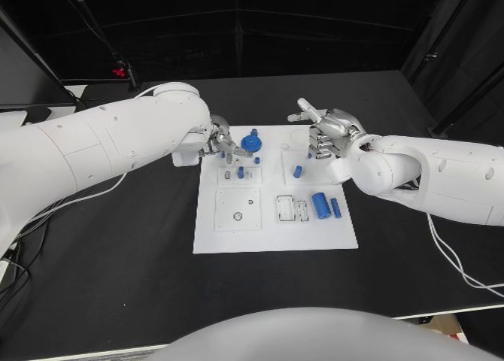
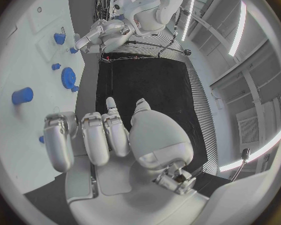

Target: Assemble the parts on the task board

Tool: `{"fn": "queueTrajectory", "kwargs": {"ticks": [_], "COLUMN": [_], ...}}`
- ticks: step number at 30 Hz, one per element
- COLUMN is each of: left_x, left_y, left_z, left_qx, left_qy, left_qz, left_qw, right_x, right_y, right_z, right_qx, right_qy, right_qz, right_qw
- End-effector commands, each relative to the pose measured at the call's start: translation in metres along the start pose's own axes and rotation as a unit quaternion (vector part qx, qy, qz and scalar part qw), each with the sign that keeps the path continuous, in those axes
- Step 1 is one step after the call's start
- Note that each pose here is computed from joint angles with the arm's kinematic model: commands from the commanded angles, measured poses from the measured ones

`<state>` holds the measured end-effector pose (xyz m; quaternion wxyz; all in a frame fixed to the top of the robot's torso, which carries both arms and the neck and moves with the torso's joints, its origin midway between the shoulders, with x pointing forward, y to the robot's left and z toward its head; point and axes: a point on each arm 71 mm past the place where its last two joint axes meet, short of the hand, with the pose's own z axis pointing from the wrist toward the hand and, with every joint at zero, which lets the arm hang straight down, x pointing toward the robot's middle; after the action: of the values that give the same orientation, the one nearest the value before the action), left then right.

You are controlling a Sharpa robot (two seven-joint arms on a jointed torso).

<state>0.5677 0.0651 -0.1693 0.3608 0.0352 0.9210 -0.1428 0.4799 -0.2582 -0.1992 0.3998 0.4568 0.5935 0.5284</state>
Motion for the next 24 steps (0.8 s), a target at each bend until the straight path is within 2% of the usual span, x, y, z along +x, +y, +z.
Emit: {"fn": "queueTrajectory", "kwargs": {"ticks": [1,12,24], "left_x": [0.0017,-0.0021,-0.0024], "left_y": [0.0005,-0.0024,-0.0075], "left_z": [0.0004,0.0038,0.0072], "left_qx": [-0.001,-0.011,-0.008], "left_qy": [0.05,0.07,0.063], "left_qz": [0.029,0.039,0.035], "left_qw": [0.998,0.997,0.997], "right_x": [0.0018,0.0038,0.0062], "right_y": [0.0009,0.0012,0.0015], "right_z": [0.0007,0.0014,0.0018], "right_qx": [-0.002,-0.004,-0.005], "right_qy": [0.003,0.004,0.006], "right_qz": [0.001,0.001,0.002], "right_qw": [1.0,1.0,1.0]}}
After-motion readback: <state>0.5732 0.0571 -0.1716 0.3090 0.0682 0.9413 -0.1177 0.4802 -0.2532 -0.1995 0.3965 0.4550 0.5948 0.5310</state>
